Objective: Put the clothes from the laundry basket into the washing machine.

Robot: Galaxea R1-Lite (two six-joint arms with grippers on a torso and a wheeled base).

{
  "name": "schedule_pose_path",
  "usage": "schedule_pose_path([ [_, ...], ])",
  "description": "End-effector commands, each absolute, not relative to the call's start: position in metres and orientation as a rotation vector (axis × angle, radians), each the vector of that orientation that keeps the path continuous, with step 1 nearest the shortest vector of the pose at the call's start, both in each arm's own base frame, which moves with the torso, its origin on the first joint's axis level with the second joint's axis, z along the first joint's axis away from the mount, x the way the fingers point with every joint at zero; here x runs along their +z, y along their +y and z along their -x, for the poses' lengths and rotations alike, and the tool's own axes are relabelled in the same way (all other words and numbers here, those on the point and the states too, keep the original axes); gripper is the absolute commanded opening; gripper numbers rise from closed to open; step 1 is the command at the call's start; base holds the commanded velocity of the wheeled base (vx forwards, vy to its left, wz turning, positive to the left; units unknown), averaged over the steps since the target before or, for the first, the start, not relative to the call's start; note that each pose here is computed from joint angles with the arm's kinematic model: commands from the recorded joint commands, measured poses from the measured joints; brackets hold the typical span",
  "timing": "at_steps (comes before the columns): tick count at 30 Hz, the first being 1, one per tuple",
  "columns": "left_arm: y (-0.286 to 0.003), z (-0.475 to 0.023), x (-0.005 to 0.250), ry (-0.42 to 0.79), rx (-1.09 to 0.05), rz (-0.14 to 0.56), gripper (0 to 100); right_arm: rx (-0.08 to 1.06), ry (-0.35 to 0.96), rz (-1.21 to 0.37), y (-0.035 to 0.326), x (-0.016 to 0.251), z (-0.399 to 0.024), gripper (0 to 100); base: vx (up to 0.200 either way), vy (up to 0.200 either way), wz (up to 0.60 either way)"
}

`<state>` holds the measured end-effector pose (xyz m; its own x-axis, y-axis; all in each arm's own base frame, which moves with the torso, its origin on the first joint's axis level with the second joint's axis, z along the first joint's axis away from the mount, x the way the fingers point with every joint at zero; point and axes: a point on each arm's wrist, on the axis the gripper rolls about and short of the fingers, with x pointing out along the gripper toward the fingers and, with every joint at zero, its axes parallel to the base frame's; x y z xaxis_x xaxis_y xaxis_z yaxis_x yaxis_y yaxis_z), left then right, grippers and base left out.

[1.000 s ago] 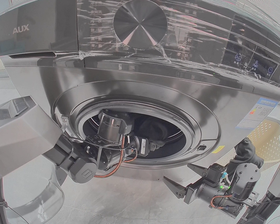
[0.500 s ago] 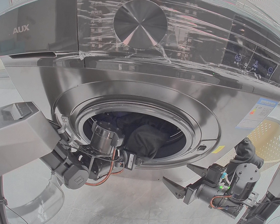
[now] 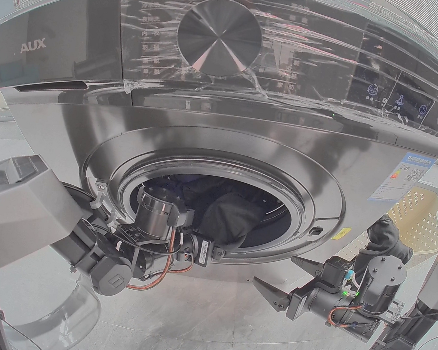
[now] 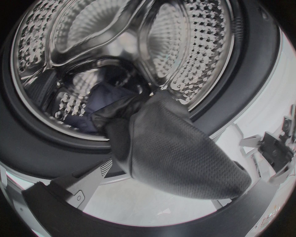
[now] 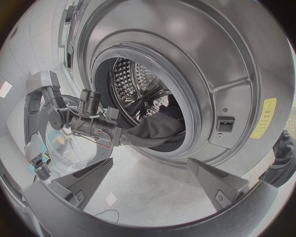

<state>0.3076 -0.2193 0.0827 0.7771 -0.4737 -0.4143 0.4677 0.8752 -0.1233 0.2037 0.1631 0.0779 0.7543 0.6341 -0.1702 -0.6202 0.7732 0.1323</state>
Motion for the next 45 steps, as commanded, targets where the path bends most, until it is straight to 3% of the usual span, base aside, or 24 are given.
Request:
schedule_pose_path([
  [1, -0.227, -0.302, 0.104, 0.385, -0.577, 0.043, 100, 0.685, 0.216, -0.067, 0.164, 0.076, -0.204, 100, 0.0, 0.0, 0.0],
  [13, -0.251, -0.332, 0.075, 0.301, -0.614, 0.079, 100, 0.688, 0.219, -0.066, 0.164, 0.076, -0.204, 100, 0.0, 0.0, 0.0],
  [14, -0.253, -0.335, 0.073, 0.289, -0.611, 0.083, 0, 0.687, 0.222, -0.067, 0.165, 0.075, -0.204, 100, 0.0, 0.0, 0.0],
  [20, -0.261, -0.352, 0.074, 0.228, -0.603, 0.115, 0, 0.685, 0.228, -0.065, 0.164, 0.073, -0.204, 100, 0.0, 0.0, 0.0],
  [27, -0.267, -0.41, 0.071, 0.059, -0.409, 0.188, 0, 0.694, 0.237, -0.063, 0.167, 0.071, -0.203, 100, 0.0, 0.0, 0.0],
  [38, -0.262, -0.461, 0.062, -0.045, -0.321, 0.252, 0, 0.694, 0.245, -0.059, 0.167, 0.069, -0.204, 100, 0.0, 0.0, 0.0],
  [45, -0.267, -0.473, 0.091, -0.057, -0.319, 0.369, 0, 0.696, 0.246, -0.061, 0.167, 0.069, -0.204, 100, 0.0, 0.0, 0.0],
])
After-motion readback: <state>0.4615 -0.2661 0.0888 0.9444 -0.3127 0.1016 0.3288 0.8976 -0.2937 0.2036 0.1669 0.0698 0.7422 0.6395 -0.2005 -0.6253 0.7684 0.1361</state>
